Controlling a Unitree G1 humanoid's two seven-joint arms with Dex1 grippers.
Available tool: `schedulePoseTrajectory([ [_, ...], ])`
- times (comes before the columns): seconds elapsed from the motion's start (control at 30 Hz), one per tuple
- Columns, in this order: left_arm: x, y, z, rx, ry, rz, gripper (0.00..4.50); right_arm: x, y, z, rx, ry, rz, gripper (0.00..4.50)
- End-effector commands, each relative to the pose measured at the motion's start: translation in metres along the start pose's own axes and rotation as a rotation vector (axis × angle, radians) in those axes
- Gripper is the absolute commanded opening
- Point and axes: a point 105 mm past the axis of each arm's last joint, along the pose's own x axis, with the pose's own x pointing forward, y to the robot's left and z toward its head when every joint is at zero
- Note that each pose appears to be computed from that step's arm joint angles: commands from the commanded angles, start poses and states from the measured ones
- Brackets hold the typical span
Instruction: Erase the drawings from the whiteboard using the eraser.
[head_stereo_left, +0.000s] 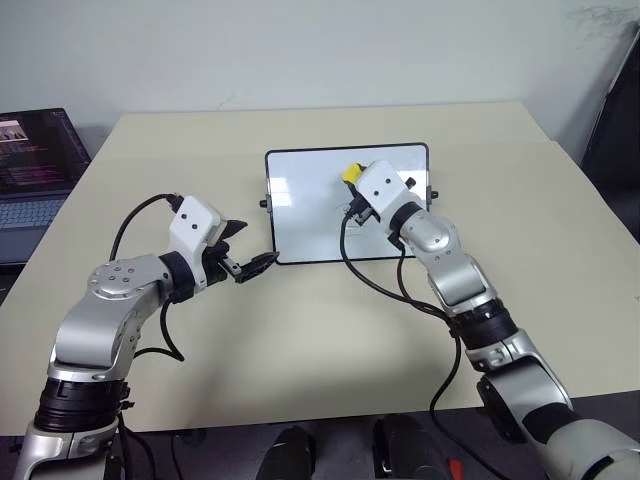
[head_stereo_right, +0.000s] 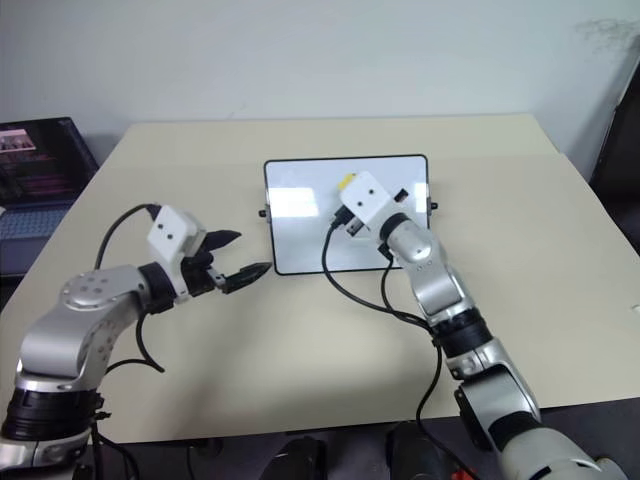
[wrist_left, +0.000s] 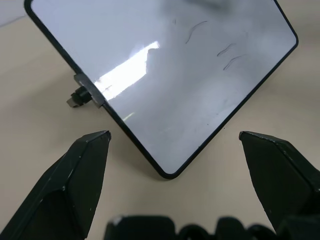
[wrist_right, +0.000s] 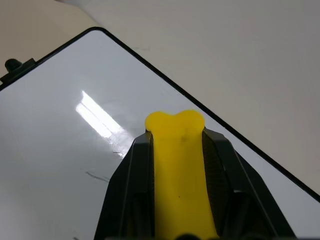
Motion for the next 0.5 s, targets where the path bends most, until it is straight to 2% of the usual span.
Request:
schedulePoseTrajectory([
  [0.03, -0.003, 0.002, 0.009, 0.047, -0.014, 0.003, 4.50, 0.008, 0.004, 0.002, -0.024, -0.028, 0.009, 0.99],
  [0.33, -0.003, 0.002, 0.009, 0.048, -0.016, 0.002, 4.50, 0.009, 0.053, -0.021, -0.054, 0.048, 0.187, 0.99],
  [0.5, -0.003, 0.001, 0.009, 0.047, -0.018, 0.000, 4.50, 0.009, 0.056, -0.022, -0.066, 0.064, 0.198, 0.99],
])
